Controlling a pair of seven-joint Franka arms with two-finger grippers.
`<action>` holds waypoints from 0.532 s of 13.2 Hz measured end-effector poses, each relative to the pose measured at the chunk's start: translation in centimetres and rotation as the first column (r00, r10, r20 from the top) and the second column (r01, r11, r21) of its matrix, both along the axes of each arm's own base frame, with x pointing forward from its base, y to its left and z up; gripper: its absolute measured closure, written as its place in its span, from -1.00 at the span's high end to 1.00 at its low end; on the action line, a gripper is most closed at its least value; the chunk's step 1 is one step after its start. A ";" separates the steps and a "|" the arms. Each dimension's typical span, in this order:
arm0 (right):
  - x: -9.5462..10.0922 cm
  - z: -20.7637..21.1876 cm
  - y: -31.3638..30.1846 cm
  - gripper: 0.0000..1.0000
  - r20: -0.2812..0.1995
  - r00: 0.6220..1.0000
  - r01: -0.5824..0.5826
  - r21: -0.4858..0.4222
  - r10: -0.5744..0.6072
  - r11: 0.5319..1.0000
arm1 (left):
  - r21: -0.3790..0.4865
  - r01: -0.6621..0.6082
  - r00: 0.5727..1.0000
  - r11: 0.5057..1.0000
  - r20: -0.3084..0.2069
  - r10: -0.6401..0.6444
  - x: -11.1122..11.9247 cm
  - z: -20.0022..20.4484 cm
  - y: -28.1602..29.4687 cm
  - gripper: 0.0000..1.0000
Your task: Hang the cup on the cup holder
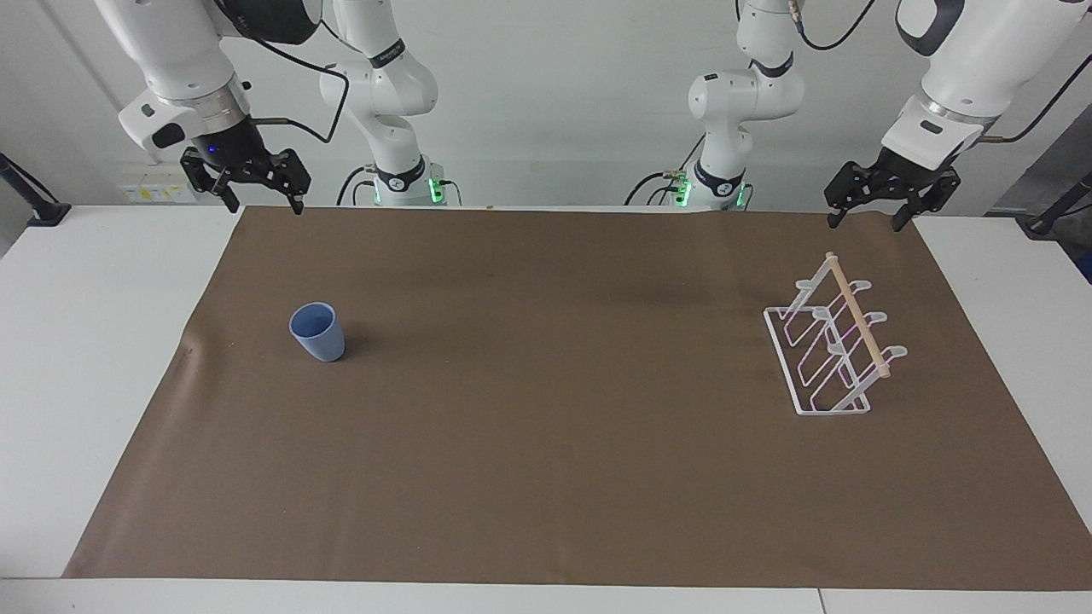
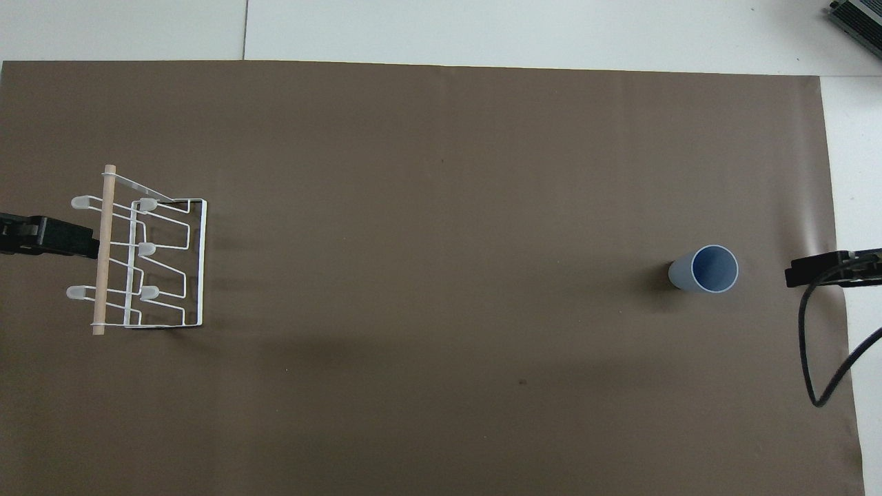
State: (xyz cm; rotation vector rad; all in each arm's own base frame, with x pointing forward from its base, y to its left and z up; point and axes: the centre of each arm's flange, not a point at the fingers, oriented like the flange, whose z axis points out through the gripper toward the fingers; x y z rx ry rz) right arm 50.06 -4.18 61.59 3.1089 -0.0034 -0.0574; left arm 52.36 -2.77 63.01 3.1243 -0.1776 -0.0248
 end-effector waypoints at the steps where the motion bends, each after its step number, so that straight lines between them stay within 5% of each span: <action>1: 0.0 0.0 0.0 1.00 0.002 1.000 0.000 0.000 0.000 1.000 | 0.000 0.000 1.000 1.000 0.000 0.000 0.0 0.0 0.0 1.00; 7: 0.1 0.0 0.3 1.00 0.007 1.000 -0.006 -0.001 0.006 1.000 | 0.000 0.000 1.000 1.000 0.000 0.000 0.0 0.0 0.0 1.00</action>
